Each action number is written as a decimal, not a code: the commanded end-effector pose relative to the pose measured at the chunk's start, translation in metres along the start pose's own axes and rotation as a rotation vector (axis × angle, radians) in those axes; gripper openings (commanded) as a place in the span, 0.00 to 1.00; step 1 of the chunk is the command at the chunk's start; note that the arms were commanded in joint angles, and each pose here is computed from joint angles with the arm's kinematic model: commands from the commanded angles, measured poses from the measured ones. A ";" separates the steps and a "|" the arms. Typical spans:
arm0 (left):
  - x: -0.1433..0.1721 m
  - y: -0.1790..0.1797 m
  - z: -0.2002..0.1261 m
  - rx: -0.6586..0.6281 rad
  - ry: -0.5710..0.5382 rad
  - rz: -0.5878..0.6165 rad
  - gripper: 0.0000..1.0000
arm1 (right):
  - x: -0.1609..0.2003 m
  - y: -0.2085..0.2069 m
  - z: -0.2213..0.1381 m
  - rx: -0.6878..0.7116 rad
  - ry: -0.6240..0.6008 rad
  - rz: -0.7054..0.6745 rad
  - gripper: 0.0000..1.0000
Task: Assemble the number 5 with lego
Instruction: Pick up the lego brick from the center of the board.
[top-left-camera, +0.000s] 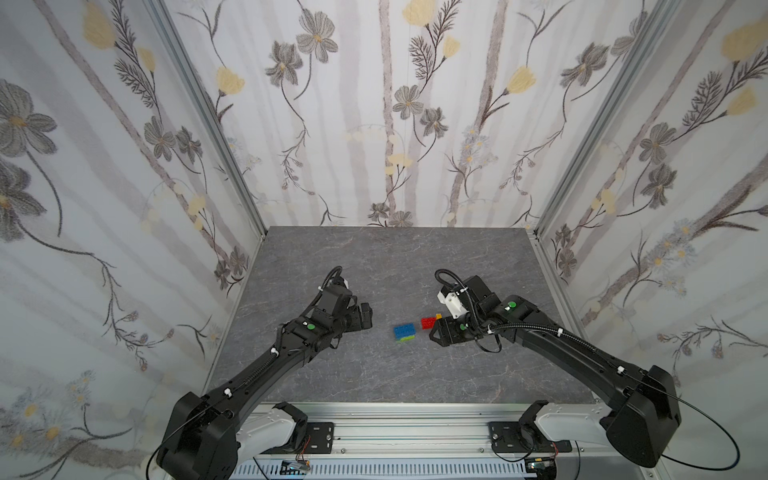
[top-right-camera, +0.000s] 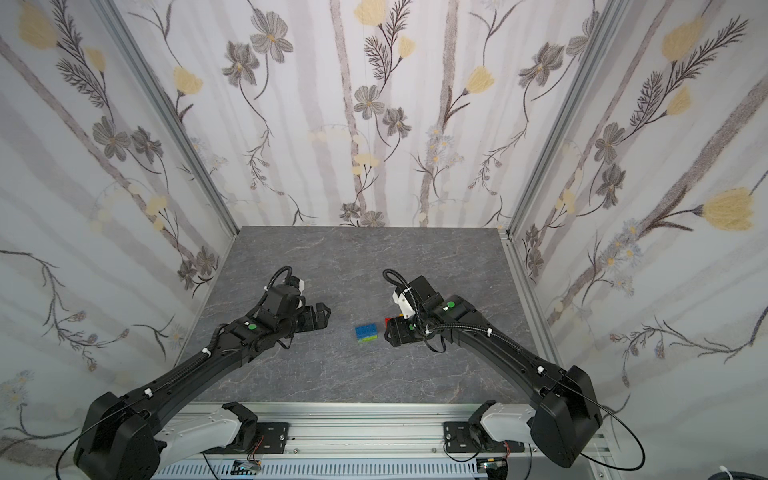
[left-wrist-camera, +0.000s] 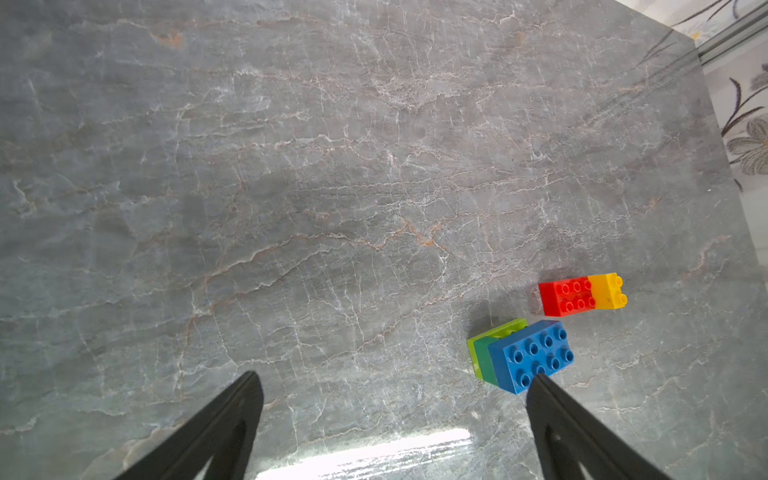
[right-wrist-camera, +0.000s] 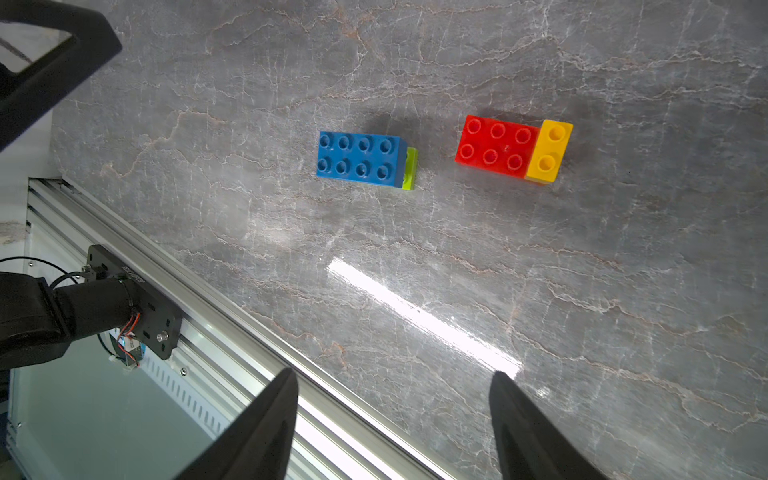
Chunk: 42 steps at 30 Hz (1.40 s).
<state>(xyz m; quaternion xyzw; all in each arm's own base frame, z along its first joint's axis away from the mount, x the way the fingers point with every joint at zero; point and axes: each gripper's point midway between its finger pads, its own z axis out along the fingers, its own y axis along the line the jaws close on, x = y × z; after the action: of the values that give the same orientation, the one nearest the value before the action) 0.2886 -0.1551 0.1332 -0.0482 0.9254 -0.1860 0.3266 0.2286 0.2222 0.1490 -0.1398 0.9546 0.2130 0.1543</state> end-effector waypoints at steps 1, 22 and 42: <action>0.002 0.002 -0.002 0.027 0.008 -0.142 1.00 | -0.004 0.014 0.007 -0.028 0.003 0.015 0.72; 0.040 -0.001 -0.003 0.129 0.247 -0.168 0.91 | -0.031 0.041 0.065 -0.003 0.187 -0.393 0.95; 0.057 0.015 -0.012 0.096 0.302 -0.213 0.88 | -0.057 0.039 0.142 -0.013 0.329 -0.578 0.96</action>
<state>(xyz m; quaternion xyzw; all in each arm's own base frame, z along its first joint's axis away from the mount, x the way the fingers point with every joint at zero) 0.2423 -0.1513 0.1054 -0.0969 0.9423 -0.2706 0.1718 0.3060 0.3327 0.0665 -0.4292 0.8899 0.1365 0.0725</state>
